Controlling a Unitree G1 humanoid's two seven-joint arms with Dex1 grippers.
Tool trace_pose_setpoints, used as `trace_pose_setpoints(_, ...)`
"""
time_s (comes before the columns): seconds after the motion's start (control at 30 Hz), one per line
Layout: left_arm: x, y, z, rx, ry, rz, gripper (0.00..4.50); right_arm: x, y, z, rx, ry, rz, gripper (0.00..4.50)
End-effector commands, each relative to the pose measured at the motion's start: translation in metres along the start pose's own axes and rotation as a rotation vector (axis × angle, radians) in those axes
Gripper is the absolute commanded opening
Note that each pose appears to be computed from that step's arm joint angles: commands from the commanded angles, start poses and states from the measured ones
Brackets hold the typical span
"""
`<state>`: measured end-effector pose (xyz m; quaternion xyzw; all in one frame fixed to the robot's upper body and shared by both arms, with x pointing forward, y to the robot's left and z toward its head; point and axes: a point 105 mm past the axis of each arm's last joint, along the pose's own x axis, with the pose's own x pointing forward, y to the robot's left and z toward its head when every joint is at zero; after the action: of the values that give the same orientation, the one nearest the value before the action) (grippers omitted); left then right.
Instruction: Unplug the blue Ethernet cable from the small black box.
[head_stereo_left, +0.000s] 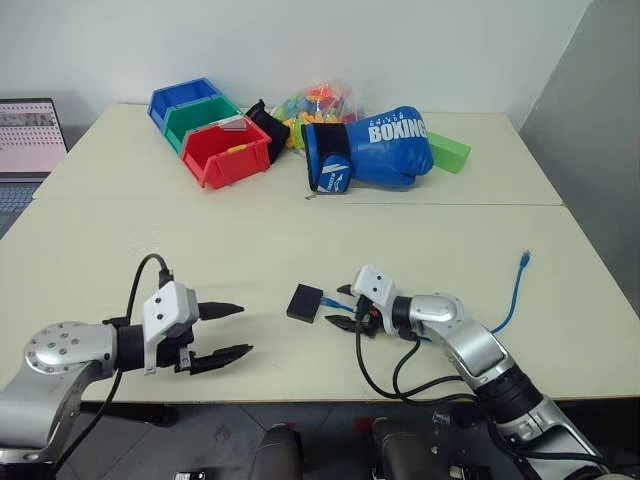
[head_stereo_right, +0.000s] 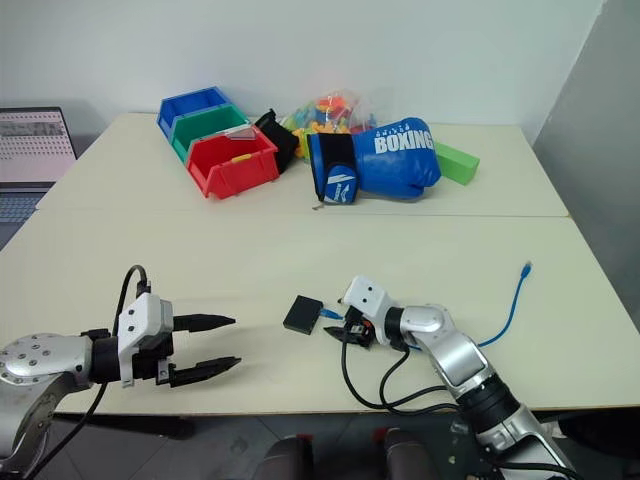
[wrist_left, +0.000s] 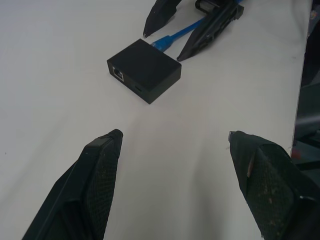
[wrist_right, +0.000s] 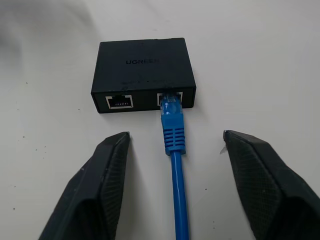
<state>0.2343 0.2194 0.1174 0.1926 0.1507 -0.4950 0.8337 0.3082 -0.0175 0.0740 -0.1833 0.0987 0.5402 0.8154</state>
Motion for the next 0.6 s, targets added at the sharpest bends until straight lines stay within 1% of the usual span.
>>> trace_pose_setpoints(0.03,0.002,0.004,0.002,0.004,-0.020,0.011,3.64,0.001,-0.001,0.000,-0.051,0.025,0.003,2.31)
trace_pose_setpoints(0.13,0.003,0.008,0.003,-0.019,-0.039,0.012,3.64,0.001,-0.001,0.000,-0.079,0.037,0.014,1.48)
trace_pose_setpoints(0.2,0.004,0.010,0.003,-0.041,-0.046,0.005,3.64,0.000,-0.002,0.001,-0.089,0.037,0.016,1.03)
trace_pose_setpoints(0.27,0.007,0.010,0.005,-0.078,-0.068,-0.009,3.64,-0.003,-0.005,0.004,-0.140,0.033,0.007,0.54)
trace_pose_setpoints(0.33,0.010,0.010,0.008,-0.131,-0.095,-0.026,3.64,-0.006,-0.009,0.011,-0.212,0.023,-0.006,0.15)
trace_pose_setpoints(0.37,0.011,0.009,0.011,-0.178,-0.122,-0.036,3.64,-0.008,-0.011,0.018,-0.291,0.014,-0.013,0.12)
trace_pose_setpoints(0.43,0.013,0.006,0.019,-0.302,-0.178,-0.074,3.64,-0.016,-0.013,0.041,-0.508,-0.029,-0.015,0.12)
trace_pose_setpoints(0.5,0.016,0.006,0.027,-0.384,-0.224,-0.087,3.64,-0.021,-0.010,0.060,-0.691,-0.068,-0.003,0.12)
trace_pose_setpoints(0.6,0.019,0.012,0.035,-0.435,-0.266,-0.074,3.64,-0.025,-0.006,0.071,-0.827,-0.096,0.016,0.12)
